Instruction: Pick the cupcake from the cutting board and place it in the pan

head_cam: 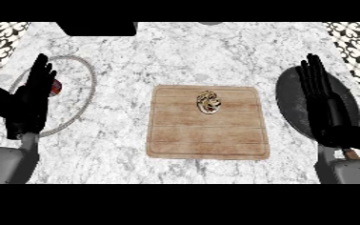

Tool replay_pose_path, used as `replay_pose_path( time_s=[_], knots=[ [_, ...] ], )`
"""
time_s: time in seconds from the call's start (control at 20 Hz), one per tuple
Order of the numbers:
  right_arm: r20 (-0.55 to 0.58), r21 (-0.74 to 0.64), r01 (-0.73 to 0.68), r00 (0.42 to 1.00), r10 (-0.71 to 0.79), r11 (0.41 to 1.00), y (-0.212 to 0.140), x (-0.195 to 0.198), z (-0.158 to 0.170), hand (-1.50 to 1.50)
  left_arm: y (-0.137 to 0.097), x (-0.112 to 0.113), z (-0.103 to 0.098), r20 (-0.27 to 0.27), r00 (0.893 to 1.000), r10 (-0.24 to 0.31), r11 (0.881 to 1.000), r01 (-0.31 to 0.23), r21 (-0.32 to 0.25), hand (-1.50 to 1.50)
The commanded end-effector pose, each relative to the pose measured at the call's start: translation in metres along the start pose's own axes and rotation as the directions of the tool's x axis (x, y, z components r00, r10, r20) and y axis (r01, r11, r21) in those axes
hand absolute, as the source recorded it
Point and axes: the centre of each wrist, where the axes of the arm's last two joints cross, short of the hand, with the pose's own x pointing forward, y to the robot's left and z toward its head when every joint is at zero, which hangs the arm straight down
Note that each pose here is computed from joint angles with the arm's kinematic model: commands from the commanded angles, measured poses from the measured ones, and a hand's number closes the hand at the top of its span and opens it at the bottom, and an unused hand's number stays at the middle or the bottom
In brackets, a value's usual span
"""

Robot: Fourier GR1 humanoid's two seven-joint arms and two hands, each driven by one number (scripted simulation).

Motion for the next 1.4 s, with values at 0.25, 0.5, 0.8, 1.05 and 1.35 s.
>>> replay_pose_path(
  time_s=[0.25, 0.5, 0.8, 1.05, 1.35],
  knots=[
    [0.151, -0.039, 0.069, 0.987, -0.063, 0.997, 0.056, 0.031, -0.035, 1.5, -0.086, -0.012, 0.056, 0.194, 0.965, 0.179, 0.938, -0.107, -0.329, 0.0],
    [-0.075, -0.311, -0.143, 0.989, 0.125, 0.94, 0.057, -0.003, 0.058, -1.5, -0.095, -0.024, 0.065, 0.114, 0.976, 0.187, 0.922, -0.134, -0.362, 0.0],
    [-0.119, -0.211, -0.396, 0.918, 0.379, 0.894, 0.06, 0.009, 0.087, -1.5, -0.094, -0.013, 0.063, 0.103, 0.976, 0.194, 0.915, -0.142, -0.377, 0.0],
    [-0.189, -0.081, -0.501, 0.857, 0.48, 0.862, 0.039, 0.051, 0.04, -1.5, -0.105, -0.032, 0.077, 0.137, 0.973, 0.186, 0.918, -0.122, -0.378, 0.0],
    [-0.278, 0.128, -0.593, 0.748, 0.603, 0.795, 0.09, 0.055, -0.001, -1.5, -0.112, -0.023, 0.068, 0.124, 0.974, 0.187, 0.908, -0.124, -0.4, 0.0]
  ],
)
